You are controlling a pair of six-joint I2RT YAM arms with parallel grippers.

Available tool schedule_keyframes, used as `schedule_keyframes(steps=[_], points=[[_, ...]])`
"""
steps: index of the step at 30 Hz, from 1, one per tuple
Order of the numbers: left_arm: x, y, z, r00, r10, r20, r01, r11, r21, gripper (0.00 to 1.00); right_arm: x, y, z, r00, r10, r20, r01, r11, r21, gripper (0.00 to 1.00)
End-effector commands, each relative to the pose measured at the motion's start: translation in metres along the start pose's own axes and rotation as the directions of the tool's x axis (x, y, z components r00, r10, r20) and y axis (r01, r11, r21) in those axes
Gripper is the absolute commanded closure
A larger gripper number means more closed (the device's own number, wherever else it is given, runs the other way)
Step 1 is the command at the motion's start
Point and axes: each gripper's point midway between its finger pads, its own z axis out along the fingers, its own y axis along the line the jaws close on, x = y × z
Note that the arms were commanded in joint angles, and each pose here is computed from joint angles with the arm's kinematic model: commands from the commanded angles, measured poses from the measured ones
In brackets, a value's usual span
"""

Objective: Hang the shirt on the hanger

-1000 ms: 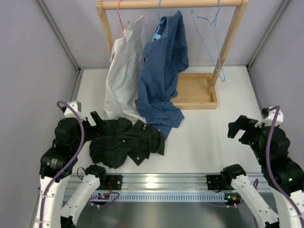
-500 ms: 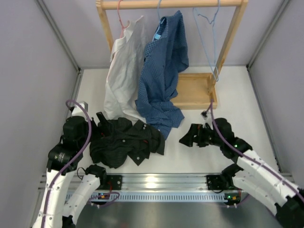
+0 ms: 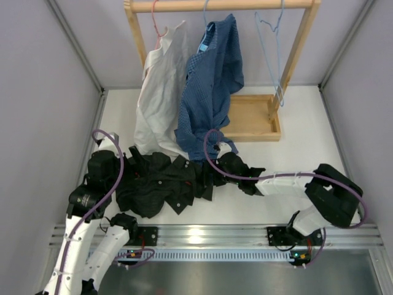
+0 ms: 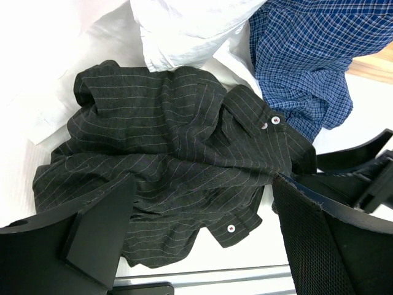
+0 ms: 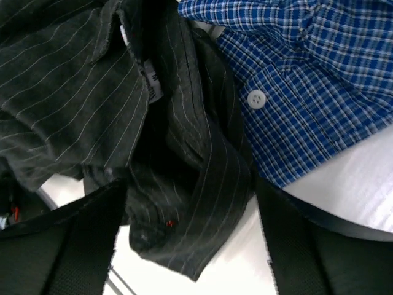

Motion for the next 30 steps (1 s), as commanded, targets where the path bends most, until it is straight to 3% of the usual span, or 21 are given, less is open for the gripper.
schedule_keyframes(steps=[1, 5, 7, 8, 9, 13, 15, 17, 18, 20, 24, 26, 27, 28, 30], points=[[-0.009, -0.01, 0.001, 0.999, -0.005, 0.041, 0.003, 0.999, 0.047, 0.05, -0.038, 0.04, 0.014, 0.987, -0.033, 0.156, 0.047, 0.995, -0.085, 0.22], [-0.01, -0.013, 0.001, 0.999, 0.001, 0.043, -0.004, 0.998, 0.067, 0.05, -0.041, 0.049, 0.006, 0.979, -0.086, 0.183, 0.1, 0.993, -0.07, 0.74], [-0.011, -0.014, 0.0, 0.999, 0.004, 0.044, -0.007, 0.998, 0.069, 0.05, -0.047, 0.043, -0.001, 0.972, -0.103, 0.21, 0.11, 0.994, -0.022, 0.79], [-0.012, -0.014, 0.0, 0.999, 0.004, 0.048, -0.007, 0.998, 0.069, 0.05, -0.052, 0.04, -0.011, 0.968, -0.123, 0.217, 0.126, 0.992, -0.001, 0.94], [-0.012, -0.014, 0.0, 0.999, 0.006, 0.049, -0.01, 0.997, 0.071, 0.06, -0.055, 0.038, -0.017, 0.964, -0.134, 0.228, 0.133, 0.991, 0.018, 1.0], [-0.019, -0.034, -0.009, 0.997, 0.041, 0.059, -0.051, 0.984, 0.171, 0.07, -0.091, 0.048, -0.064, 0.929, -0.187, 0.32, 0.183, 0.982, 0.044, 1.0], [-0.026, -0.051, -0.018, 0.996, 0.056, 0.075, -0.074, 0.964, 0.255, 0.08, -0.098, 0.051, -0.084, 0.913, -0.272, 0.305, 0.266, 0.962, 0.063, 1.0], [-0.035, -0.093, -0.044, 0.99, 0.089, 0.108, -0.13, 0.87, 0.475, 0.09, -0.123, 0.078, -0.122, 0.87, -0.348, 0.35, 0.367, 0.93, 0.013, 1.0], [-0.038, -0.108, -0.056, 0.99, 0.08, 0.118, -0.132, 0.826, 0.547, 0.09, -0.12, 0.08, -0.136, 0.867, -0.387, 0.313, 0.406, 0.914, 0.005, 1.0], [-0.053, -0.138, -0.087, 0.982, 0.078, 0.173, -0.177, 0.71, 0.681, 0.09, -0.152, 0.102, -0.188, 0.808, -0.421, 0.413, 0.466, 0.885, -0.01, 1.0], [-0.079, -0.164, -0.107, 0.979, 0.055, 0.198, -0.188, 0.63, 0.754, 0.1, -0.206, 0.136, -0.315, 0.664, -0.42, 0.619, 0.545, 0.838, -0.016, 1.0], [-0.086, -0.175, -0.106, 0.984, 0.054, 0.172, -0.169, 0.599, 0.782, 0.11, -0.215, 0.143, -0.359, 0.621, -0.442, 0.647, 0.587, 0.81, -0.01, 1.0], [-0.098, -0.183, -0.114, 0.981, 0.032, 0.192, -0.176, 0.569, 0.803, 0.11, -0.234, 0.162, -0.414, 0.559, -0.4, 0.727, 0.612, 0.79, -0.036, 1.0], [-0.103, -0.187, -0.116, 0.981, 0.021, 0.194, -0.173, 0.557, 0.812, 0.12, -0.23, 0.163, -0.411, 0.588, -0.445, 0.676, 0.632, 0.774, -0.04, 1.0], [-0.116, -0.195, -0.122, 0.978, -0.013, 0.209, -0.17, 0.53, 0.83, 0.12, -0.241, 0.175, -0.455, 0.542, -0.443, 0.714, 0.666, 0.745, -0.043, 1.0]])
